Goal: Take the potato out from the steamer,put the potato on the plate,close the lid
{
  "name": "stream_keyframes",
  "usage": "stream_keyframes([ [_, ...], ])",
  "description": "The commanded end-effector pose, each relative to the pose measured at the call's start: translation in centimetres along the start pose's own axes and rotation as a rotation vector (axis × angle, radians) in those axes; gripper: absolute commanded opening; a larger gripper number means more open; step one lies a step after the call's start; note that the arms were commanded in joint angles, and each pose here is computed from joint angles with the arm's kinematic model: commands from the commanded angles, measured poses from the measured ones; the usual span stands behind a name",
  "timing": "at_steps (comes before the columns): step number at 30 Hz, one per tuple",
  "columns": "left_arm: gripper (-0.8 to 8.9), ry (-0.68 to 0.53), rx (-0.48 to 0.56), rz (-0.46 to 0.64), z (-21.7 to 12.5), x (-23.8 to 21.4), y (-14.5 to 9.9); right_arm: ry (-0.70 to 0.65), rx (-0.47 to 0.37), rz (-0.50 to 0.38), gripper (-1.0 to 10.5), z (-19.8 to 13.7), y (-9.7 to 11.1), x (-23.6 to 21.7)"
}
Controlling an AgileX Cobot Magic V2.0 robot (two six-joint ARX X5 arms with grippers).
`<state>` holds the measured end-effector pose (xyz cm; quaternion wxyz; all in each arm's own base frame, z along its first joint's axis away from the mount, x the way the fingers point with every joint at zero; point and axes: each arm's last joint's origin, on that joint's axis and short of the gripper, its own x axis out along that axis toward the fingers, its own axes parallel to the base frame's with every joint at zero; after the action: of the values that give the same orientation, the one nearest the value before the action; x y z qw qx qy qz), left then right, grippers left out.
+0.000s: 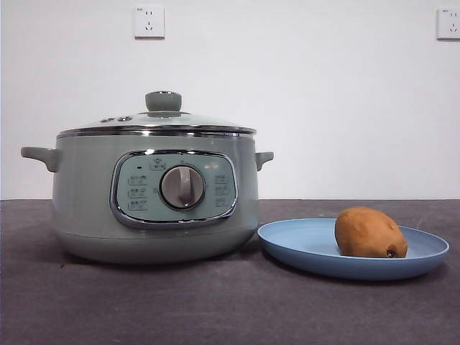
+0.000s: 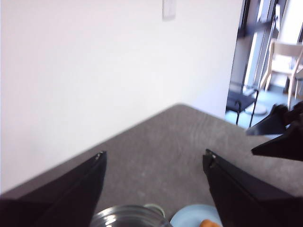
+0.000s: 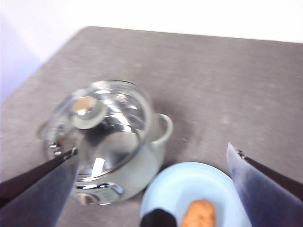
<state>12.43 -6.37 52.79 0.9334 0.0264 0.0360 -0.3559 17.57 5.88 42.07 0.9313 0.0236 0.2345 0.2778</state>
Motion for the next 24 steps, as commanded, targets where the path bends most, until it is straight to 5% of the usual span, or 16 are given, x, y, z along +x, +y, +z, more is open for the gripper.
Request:
stream_keyframes([
  [1, 3.45, -0.026, 0.004, -0.001, 0.2, -1.8, -0.6, -0.033, -0.016, 0.024, 5.3, 0.1, 0.3, -0.7],
  [5, 3.40, -0.006, -0.003, -0.001, -0.1, -2.9, -1.0, -0.063, -0.026, 0.024, 4.9, 0.1, 0.6, -1.7],
  [7, 2.71, 0.029, -0.013, -0.003, -0.4, -2.9, -1.0, -0.077, -0.032, 0.024, 2.7, 0.1, 0.8, -2.2],
  [9, 0.37, 0.067, -0.015, -0.005, -0.8, -2.9, -1.0, -0.091, -0.050, 0.025, 0.0, 0.1, 0.9, -2.7],
  [24, -0.04, 0.211, -0.046, 0.011, -2.1, -1.4, -0.5, -0.130, -0.083, 0.024, 0.0, 0.2, 1.2, -3.4],
])
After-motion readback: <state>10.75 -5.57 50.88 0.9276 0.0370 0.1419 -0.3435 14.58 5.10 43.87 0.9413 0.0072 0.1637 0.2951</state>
